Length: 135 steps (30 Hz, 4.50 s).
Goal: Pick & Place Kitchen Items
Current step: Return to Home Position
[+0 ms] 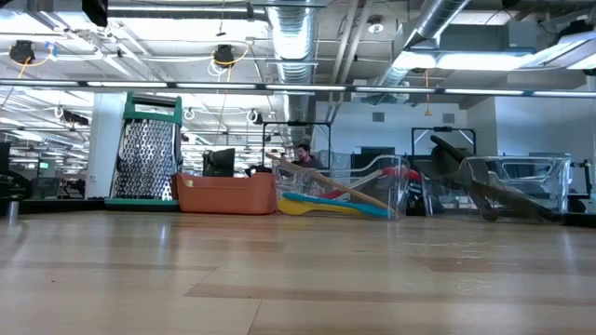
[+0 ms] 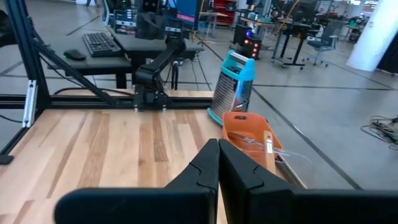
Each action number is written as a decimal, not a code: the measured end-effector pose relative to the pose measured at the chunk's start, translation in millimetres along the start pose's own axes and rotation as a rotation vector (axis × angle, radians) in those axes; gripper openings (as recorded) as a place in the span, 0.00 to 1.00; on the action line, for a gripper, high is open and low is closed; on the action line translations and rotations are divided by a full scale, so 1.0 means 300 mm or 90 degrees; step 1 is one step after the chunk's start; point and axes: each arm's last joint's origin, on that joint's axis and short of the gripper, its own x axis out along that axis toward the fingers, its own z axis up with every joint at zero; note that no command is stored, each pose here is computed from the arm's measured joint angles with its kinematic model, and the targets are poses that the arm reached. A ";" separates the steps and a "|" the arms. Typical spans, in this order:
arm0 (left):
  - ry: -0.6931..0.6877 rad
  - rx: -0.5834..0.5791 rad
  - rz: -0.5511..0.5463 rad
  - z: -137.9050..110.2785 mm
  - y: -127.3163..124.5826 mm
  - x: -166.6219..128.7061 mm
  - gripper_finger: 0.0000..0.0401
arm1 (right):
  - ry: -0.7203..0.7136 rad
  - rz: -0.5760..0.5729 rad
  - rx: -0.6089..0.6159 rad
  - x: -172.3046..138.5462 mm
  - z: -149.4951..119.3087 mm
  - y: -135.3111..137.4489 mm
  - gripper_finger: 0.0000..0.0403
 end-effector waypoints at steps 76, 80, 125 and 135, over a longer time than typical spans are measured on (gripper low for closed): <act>-0.039 0.005 0.000 0.001 0.110 -0.099 0.00 | -0.215 0.203 0.105 -0.214 -0.184 -0.140 0.00; -0.035 0.011 -0.124 -0.010 0.089 -0.096 0.00 | -0.223 0.274 0.100 -0.194 -0.202 -0.109 0.00; 0.107 0.041 -0.258 -0.413 0.030 0.011 0.00 | -0.073 0.401 0.001 -0.023 -0.524 0.094 0.00; 0.101 0.039 -0.268 -0.417 0.027 0.013 0.00 | -0.029 0.416 -0.013 -0.026 -0.547 0.100 0.00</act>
